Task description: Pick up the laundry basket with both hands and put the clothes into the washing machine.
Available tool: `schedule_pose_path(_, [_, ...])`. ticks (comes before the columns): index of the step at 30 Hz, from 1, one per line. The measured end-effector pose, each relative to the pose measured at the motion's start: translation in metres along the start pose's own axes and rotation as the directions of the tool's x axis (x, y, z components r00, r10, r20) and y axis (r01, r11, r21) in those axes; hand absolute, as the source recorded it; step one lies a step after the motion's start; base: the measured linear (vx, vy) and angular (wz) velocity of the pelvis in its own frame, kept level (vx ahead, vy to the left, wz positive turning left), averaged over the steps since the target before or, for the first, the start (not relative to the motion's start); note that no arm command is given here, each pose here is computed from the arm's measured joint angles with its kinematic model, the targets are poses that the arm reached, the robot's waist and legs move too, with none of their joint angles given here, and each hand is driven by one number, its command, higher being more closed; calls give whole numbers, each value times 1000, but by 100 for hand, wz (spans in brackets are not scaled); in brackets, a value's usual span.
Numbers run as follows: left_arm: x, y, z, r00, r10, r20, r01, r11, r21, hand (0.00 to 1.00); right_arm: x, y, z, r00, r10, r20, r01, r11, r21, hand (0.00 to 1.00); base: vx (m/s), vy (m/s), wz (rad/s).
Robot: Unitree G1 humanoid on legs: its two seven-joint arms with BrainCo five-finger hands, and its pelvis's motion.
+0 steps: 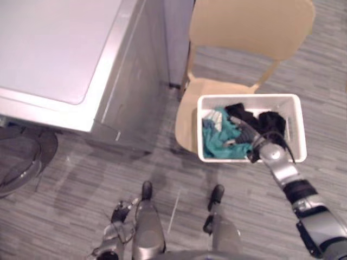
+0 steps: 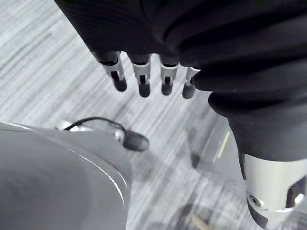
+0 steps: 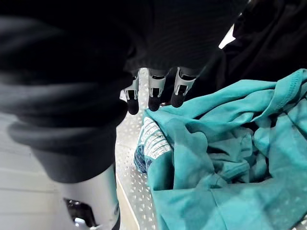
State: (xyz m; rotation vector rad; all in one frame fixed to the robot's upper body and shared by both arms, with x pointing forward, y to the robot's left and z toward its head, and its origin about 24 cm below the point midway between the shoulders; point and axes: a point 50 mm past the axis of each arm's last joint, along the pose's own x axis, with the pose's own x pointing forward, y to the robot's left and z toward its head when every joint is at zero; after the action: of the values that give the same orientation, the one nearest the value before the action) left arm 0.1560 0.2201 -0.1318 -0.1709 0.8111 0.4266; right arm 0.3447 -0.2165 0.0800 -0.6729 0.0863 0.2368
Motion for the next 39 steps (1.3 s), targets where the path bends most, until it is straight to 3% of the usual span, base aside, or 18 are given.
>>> schedule_pose_path(19, [5,-31,44,987,-53,152,66,995,-78,0,29,-37,12,974,-201,-104,202,979,4,0,-31,-1,9])
schedule_pose_path(27, [8,-41,62,980,-43,195,67,991,-118,0,34,-81,27,903,-405,-143,397,914,-83,0,-61,35,7])
schedule_pose_path(31, [7,-45,66,979,-21,203,50,989,-139,0,32,-94,30,870,-475,-134,423,857,-296,0,-20,46,14])
schedule_pose_path(32, [8,-49,70,977,-26,211,57,988,-144,0,31,-95,27,867,-479,-140,413,846,-337,100,7,45,24])
schedule_pose_path(37, [3,-65,84,961,-65,267,112,980,-167,0,29,-104,30,856,-505,-111,384,765,-516,100,31,55,26])
schedule_pose_path(39, [1,-72,92,954,-82,288,147,966,-213,0,31,-104,37,865,-494,-89,328,691,-645,100,11,59,10])
